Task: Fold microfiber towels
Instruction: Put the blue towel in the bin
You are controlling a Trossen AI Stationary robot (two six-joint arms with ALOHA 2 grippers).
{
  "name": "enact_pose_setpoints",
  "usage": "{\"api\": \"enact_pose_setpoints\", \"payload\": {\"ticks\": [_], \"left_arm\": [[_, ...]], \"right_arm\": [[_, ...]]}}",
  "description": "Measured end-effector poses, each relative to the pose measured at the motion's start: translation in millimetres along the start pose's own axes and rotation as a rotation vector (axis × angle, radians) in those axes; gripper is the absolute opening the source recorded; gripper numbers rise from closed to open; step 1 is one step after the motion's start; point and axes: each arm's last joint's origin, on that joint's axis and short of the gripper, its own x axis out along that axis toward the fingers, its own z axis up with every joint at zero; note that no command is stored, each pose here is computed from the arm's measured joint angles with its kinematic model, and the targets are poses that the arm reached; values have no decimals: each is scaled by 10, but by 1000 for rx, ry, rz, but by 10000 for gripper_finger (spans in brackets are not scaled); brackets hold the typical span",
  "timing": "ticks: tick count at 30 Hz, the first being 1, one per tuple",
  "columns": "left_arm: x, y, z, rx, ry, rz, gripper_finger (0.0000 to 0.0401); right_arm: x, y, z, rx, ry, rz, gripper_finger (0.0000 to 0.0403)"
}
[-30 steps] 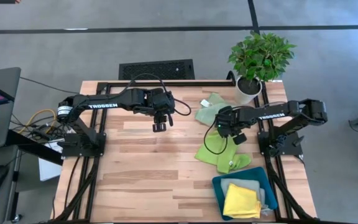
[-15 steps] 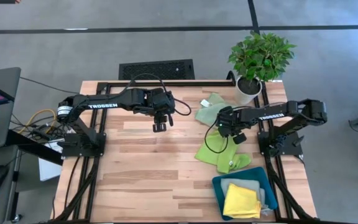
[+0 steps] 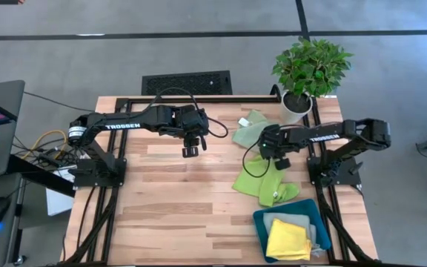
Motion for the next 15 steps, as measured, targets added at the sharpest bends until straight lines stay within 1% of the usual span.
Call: {"api": "enact_pose_setpoints", "payload": {"ticks": [4, 8, 9, 13, 15], "left_arm": [[0, 0, 0, 0, 0, 0, 163], [-1, 0, 0, 0, 0, 1, 163], [-1, 0, 0, 0, 0, 1, 163], [-1, 1, 0, 0, 1, 2, 163], [-1, 2, 0, 0, 1, 5, 163]], "right_arm": [[11, -13, -9, 91, 3, -5, 81], [0, -8, 4, 115, 8, -11, 23], [-8, -15, 12, 130, 9, -12, 14], [-121, -113, 96, 216, -5, -20, 17], [-203, -149, 118, 235, 23, -24, 16]]}}
